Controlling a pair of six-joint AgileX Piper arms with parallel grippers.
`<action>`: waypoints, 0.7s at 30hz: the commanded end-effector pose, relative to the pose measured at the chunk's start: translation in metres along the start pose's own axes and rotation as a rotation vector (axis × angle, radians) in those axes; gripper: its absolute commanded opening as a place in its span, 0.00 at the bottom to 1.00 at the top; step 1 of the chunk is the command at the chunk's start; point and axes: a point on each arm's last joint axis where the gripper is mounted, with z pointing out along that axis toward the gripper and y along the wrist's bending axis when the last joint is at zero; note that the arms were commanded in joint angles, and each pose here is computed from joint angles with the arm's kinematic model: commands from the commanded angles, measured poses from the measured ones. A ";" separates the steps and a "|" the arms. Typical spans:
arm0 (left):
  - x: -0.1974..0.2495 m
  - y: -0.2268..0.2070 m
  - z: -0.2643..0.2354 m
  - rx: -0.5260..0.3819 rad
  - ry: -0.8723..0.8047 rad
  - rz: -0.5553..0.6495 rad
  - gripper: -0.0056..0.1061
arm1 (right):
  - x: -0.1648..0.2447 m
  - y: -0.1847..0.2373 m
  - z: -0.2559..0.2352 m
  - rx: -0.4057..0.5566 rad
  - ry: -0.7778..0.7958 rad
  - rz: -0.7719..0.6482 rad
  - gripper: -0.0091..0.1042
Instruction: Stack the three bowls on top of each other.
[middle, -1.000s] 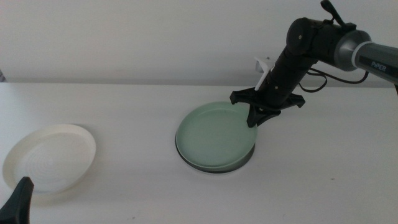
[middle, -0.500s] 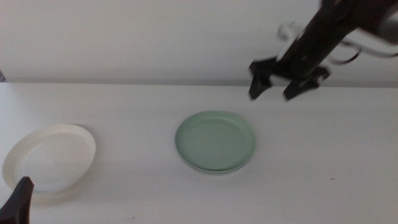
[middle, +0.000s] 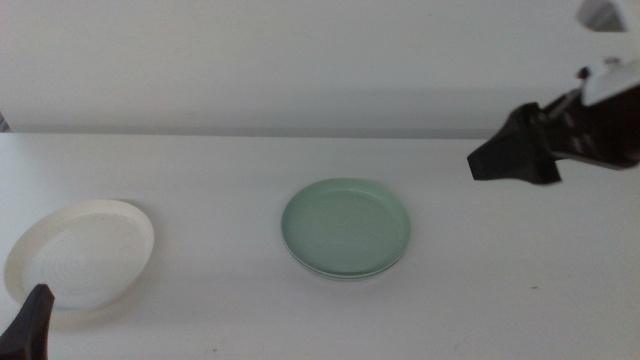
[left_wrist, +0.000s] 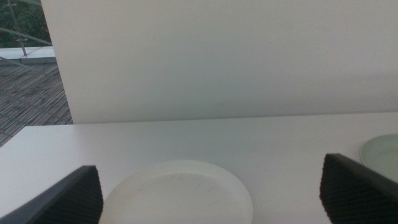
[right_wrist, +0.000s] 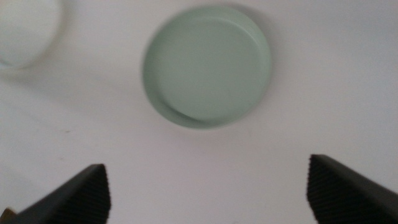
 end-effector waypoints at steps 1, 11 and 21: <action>0.010 0.000 -0.001 0.000 -0.017 -0.023 0.89 | 0.008 0.011 -0.018 -0.008 -0.083 -0.083 0.85; 0.010 0.000 -0.001 0.000 -0.017 -0.023 0.89 | 0.013 0.016 -0.027 -0.012 -0.079 -0.135 0.90; 0.010 0.000 -0.001 0.000 -0.017 -0.023 0.89 | 0.011 0.015 -0.028 0.005 -0.098 -0.129 0.90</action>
